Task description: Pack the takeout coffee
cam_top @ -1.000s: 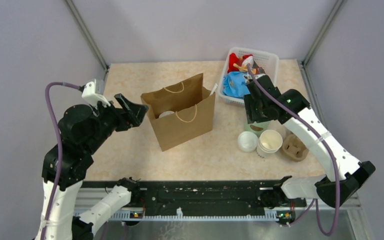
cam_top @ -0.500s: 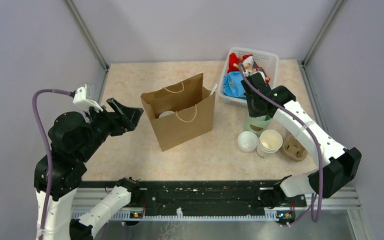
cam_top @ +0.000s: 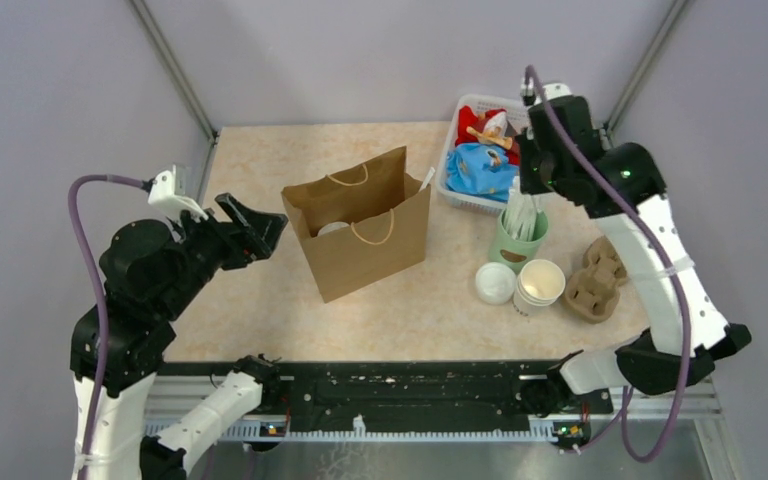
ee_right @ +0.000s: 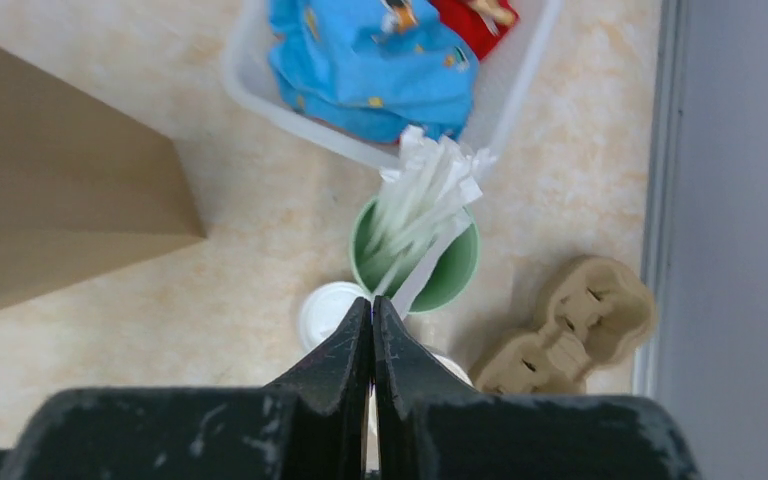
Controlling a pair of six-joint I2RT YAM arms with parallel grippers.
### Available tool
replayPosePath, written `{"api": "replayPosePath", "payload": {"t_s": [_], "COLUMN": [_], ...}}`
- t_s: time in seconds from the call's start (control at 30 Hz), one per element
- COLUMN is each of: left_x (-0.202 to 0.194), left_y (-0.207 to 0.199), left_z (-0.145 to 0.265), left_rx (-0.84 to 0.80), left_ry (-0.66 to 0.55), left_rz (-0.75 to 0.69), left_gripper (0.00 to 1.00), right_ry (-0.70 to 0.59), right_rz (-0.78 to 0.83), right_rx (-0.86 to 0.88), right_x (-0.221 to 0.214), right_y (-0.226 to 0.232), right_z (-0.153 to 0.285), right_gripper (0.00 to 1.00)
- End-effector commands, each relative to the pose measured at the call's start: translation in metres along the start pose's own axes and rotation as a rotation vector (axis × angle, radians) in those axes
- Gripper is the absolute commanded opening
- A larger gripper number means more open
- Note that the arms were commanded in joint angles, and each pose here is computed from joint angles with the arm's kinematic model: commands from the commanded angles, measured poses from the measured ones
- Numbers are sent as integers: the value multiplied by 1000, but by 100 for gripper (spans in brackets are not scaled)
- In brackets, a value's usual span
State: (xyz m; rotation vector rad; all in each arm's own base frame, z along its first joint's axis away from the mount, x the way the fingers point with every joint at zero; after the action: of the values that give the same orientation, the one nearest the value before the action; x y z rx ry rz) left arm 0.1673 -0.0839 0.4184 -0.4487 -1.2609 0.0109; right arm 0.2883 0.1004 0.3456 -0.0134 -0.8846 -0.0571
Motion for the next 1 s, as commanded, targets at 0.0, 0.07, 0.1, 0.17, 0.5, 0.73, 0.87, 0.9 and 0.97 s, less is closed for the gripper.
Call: {"api": "replayPosePath", "payload": {"t_s": [0.0,0.07,0.1,0.17,0.5,0.73,0.87,0.9,0.97], "left_x": [8,9,10,11,17,15,16,16,17], "left_y": [-6,-7,-7,-7,-5,-3,-1,-1,-1], "left_z": [-10,-12,-13,-16,-12,-12,-10,-10,-9], "left_rx": [-29,-30,-30,-32,-14,-5,4,5,7], "left_ry": [-27,-28,-30,-31,-51,-50,-55,-56,-57], "left_rz": [-21,-27,-29,-31,-46,-43,-41,-41,-45], "left_gripper": [82,82,82,82,83,83,83,83,83], "right_ry": [-115,-171,-197,-224,-136,-11,91,130,170], "right_rz": [-61,-86,-104,-126,-174,-150,-94,-86,-72], "right_rx": [247,468,581,797,1172,1198,1212,1241,1280], "right_x": [38,58,67,81,93,74,48,41,31], "right_y": [10,36,50,76,136,159,189,200,222], "right_z": [75,112,131,165,192,165,139,134,130], "right_gripper": [0,0,0,0,0,0,0,0,0]}}
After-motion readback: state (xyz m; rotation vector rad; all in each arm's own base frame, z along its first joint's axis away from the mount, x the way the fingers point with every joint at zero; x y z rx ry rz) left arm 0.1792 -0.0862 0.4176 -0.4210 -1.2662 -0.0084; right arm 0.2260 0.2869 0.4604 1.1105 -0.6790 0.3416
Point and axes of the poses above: each gripper's point midway between its finger pads, its own z axis back along the fingers, its own y axis along the line the jaws close on, x = y × z, the point moved 1 cm from there along z, back along the fingers, and after that the axes turned 12 degrees about -z, right-handed, at the moved point
